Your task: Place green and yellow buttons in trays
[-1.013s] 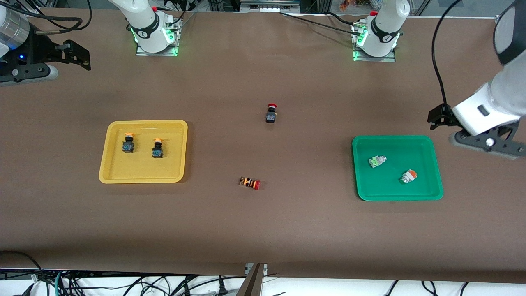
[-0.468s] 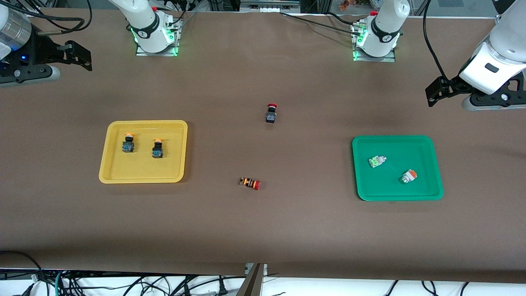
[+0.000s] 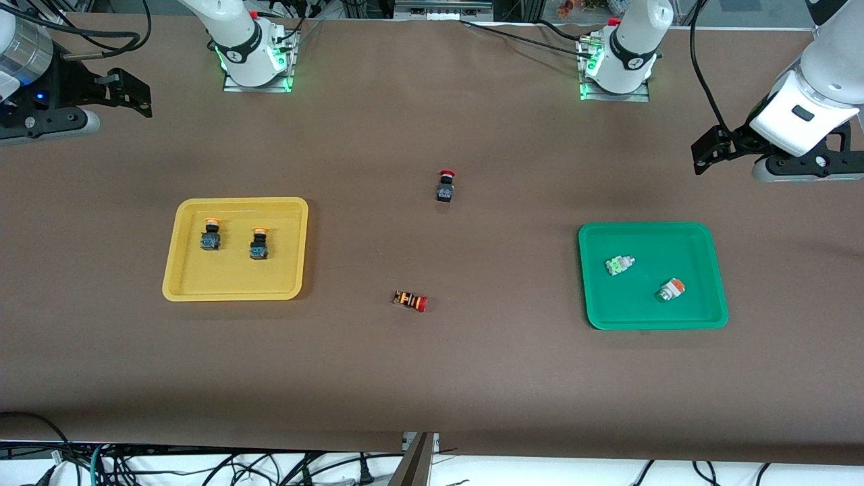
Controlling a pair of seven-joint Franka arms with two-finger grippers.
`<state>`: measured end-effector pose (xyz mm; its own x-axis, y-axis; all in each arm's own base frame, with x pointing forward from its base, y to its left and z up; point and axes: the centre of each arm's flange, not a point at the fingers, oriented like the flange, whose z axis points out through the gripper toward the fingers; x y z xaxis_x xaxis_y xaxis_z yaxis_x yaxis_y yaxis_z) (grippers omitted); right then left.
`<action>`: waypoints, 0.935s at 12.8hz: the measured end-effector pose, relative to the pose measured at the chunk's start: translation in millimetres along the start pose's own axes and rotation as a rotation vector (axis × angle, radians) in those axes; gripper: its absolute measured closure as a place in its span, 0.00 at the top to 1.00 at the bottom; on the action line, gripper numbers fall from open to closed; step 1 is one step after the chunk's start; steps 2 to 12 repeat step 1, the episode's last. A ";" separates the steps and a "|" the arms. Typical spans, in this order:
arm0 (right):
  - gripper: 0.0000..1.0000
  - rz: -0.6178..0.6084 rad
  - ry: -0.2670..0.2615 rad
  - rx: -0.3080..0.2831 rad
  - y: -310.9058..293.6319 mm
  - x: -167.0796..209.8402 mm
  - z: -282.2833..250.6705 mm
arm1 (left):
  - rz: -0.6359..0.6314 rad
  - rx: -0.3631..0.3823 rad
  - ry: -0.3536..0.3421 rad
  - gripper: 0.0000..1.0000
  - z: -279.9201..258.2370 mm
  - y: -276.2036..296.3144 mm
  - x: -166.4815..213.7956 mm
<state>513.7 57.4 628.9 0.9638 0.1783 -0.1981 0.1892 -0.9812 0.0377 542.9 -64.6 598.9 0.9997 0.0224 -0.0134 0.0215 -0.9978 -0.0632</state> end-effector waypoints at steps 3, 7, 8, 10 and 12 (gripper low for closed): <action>1.00 0.000 0.000 0.000 0.0 0.0 0.0 | 0.004 0.000 0.001 1.00 -0.3 0.7 -0.1; 1.00 0.000 0.000 0.000 0.0 0.0 0.0 | 0.004 0.000 0.001 1.00 -0.3 0.7 -0.1; 1.00 0.000 0.000 0.000 0.0 0.0 0.0 | 0.004 0.000 0.001 1.00 -0.3 0.7 -0.1; 1.00 0.000 0.000 0.000 0.0 0.0 0.0 | 0.004 0.000 0.001 1.00 -0.3 0.7 -0.1; 1.00 0.000 0.000 0.000 0.0 0.0 0.0 | 0.004 0.000 0.001 1.00 -0.3 0.7 -0.1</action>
